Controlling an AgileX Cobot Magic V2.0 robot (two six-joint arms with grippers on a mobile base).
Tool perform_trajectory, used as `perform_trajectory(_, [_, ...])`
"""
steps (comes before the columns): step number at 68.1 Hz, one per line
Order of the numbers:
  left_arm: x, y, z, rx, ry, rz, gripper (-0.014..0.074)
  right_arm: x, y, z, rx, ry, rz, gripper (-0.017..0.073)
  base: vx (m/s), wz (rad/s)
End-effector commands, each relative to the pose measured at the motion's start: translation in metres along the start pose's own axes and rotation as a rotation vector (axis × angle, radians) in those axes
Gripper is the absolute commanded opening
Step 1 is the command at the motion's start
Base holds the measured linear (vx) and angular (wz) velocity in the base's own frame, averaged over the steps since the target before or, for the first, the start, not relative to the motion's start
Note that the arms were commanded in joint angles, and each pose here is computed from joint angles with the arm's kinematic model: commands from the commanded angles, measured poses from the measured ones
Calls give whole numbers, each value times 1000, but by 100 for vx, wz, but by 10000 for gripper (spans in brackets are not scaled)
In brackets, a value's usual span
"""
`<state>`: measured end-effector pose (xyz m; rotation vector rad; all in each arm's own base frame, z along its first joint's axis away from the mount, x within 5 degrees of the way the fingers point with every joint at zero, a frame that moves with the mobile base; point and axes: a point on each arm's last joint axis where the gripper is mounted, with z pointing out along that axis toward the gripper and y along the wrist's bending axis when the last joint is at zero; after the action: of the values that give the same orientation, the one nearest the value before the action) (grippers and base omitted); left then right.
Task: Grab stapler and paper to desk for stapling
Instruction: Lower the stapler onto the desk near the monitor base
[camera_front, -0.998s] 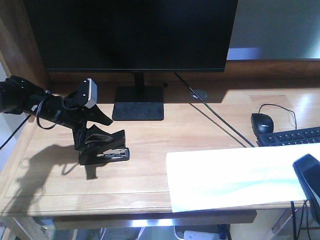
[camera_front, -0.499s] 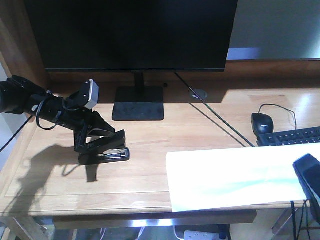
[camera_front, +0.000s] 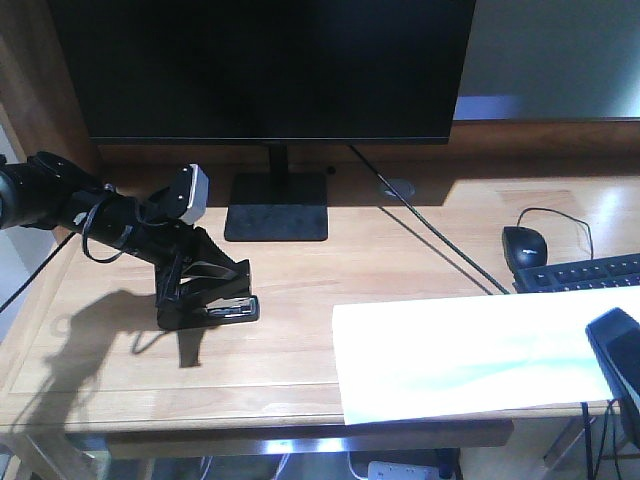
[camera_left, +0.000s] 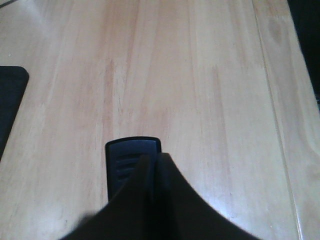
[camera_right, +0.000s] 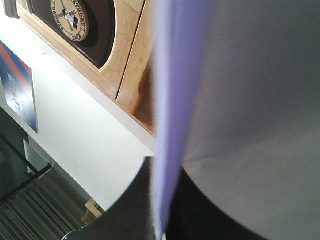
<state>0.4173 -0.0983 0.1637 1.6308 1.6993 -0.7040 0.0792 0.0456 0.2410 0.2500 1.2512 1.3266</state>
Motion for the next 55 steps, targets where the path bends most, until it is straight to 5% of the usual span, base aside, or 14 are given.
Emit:
perform_trajectory(1, [-30, 2, -21, -53, -68, 34, -7, -1, 4, 0, -54, -20, -3, -5, 0, 0])
perform_trajectory(55, [-30, 2, -21, -53, -68, 34, -7, -1, 4, 0, -54, -20, -3, -5, 0, 0])
